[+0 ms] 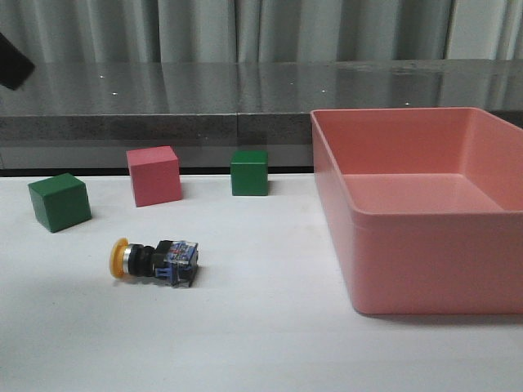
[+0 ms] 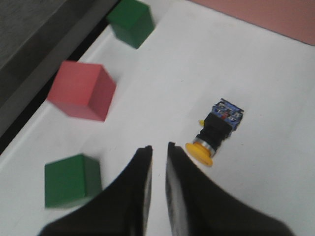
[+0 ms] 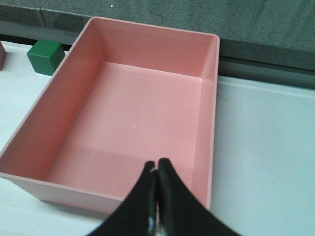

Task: Place and stand button with both arms
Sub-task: 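Move the left gripper down to the button and close around its body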

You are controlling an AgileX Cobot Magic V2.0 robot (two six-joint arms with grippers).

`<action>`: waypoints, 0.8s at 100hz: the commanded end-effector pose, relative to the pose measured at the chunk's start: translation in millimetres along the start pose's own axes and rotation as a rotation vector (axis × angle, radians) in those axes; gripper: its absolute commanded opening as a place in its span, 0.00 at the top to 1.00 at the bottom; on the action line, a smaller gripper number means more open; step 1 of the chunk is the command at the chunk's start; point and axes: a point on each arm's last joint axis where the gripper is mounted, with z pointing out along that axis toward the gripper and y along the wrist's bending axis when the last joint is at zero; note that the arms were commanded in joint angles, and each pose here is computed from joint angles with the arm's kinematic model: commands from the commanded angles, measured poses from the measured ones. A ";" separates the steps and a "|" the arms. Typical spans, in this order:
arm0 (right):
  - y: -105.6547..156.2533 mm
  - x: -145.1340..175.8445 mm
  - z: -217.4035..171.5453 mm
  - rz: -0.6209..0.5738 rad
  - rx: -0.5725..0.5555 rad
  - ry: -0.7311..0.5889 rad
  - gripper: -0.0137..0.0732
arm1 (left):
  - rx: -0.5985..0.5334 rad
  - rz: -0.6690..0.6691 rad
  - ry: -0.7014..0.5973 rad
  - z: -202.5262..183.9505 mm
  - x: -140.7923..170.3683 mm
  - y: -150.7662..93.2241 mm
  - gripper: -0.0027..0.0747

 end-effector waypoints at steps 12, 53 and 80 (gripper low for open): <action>-2.4 -12.3 -4.7 0.011 0.025 -0.080 0.92 | 0.120 0.114 -0.200 24.2 -12.0 6.1 0.38; -2.5 -12.4 -4.7 0.011 0.025 -0.081 0.92 | 0.153 0.142 -0.211 65.1 8.6 18.2 0.37; -2.5 -12.3 -4.7 0.011 0.025 -0.080 0.92 | 0.220 0.223 -0.275 102.1 28.3 20.6 0.36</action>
